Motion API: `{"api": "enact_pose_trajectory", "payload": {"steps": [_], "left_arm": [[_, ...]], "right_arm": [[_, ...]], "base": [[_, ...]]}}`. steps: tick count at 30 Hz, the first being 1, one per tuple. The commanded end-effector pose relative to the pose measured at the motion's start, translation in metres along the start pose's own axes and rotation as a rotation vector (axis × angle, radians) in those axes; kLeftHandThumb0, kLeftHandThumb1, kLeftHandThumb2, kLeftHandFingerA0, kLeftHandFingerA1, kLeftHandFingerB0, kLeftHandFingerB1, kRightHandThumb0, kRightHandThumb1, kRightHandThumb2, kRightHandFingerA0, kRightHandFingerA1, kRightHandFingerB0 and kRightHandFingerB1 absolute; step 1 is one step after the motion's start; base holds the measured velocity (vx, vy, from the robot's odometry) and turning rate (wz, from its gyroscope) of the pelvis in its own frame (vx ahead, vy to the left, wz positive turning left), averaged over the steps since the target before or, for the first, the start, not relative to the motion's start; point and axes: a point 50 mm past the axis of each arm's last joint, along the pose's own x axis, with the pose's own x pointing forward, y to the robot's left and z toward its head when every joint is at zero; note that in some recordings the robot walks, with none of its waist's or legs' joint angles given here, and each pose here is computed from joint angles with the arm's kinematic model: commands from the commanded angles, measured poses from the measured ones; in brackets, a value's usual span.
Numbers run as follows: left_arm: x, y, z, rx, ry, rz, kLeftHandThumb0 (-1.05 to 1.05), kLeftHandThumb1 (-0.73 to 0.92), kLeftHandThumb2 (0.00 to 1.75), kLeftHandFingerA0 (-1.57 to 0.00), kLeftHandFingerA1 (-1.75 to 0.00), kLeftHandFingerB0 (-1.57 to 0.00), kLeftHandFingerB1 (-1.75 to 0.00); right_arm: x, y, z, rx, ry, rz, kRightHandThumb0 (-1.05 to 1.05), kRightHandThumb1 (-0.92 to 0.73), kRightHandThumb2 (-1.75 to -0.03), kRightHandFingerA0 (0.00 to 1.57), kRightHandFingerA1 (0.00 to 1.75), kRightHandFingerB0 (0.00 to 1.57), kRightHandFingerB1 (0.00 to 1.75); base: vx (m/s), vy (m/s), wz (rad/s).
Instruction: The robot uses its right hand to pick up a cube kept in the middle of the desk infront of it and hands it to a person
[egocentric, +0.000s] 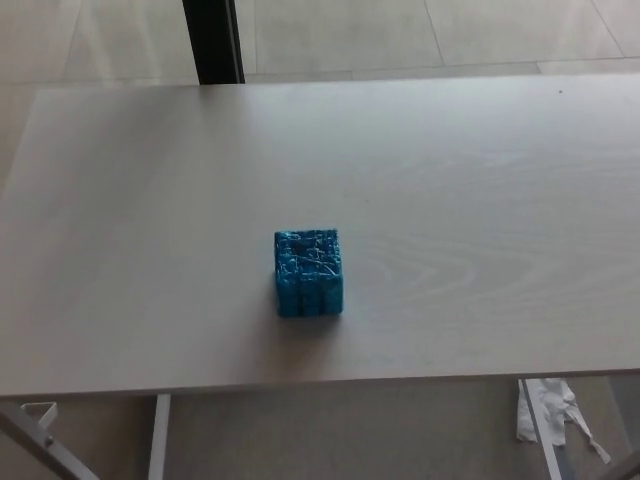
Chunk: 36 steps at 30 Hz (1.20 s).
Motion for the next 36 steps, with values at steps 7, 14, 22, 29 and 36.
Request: {"api": "enact_pose_trajectory", "payload": {"steps": [7,14,22,29,36], "left_arm": [[-0.002,0.016,0.019,-0.057,-0.07,0.033,-0.71,0.6,0.63,-0.34,-1.07,-0.25,-0.98],[-0.001,0.013,0.035,-0.144,-0.146,0.048,-0.79,0.64,0.59,-0.41,-1.06,-0.34,-1.04],[0.004,-0.008,0.029,-0.094,-0.134,-0.007,-0.78,0.62,0.59,-0.4,-1.01,-0.31,-0.98],[0.003,-0.008,0.02,-0.111,-0.131,-0.005,-0.8,0.65,0.59,-0.44,-1.08,-0.32,-1.0],[0.003,-0.012,0.02,-0.092,-0.139,-0.028,-0.87,0.46,0.9,-0.52,-0.96,-0.41,-0.91]], "right_arm": [[0.001,-0.018,0.117,0.142,-0.336,-0.165,-0.95,-0.52,-0.98,0.01,0.61,0.0,0.1],[-0.021,-0.005,0.214,0.218,-0.634,-0.024,-1.05,-0.6,-0.59,0.07,1.45,0.02,1.0],[-0.116,0.054,0.313,0.101,-1.113,0.181,-0.68,-0.62,-0.6,0.16,0.45,0.07,0.26],[-0.177,0.112,0.344,-0.086,-1.289,0.445,-0.76,-0.59,-0.59,0.16,0.44,0.1,0.28],[-0.206,0.192,0.323,-0.246,-1.31,0.696,-0.38,-0.28,-0.91,0.03,0.54,0.0,0.5]], "base": [[0.0,0.0,0.0],[0.0,0.0,0.0],[0.0,0.0,0.0],[0.0,0.0,0.0],[0.0,0.0,0.0]]}}
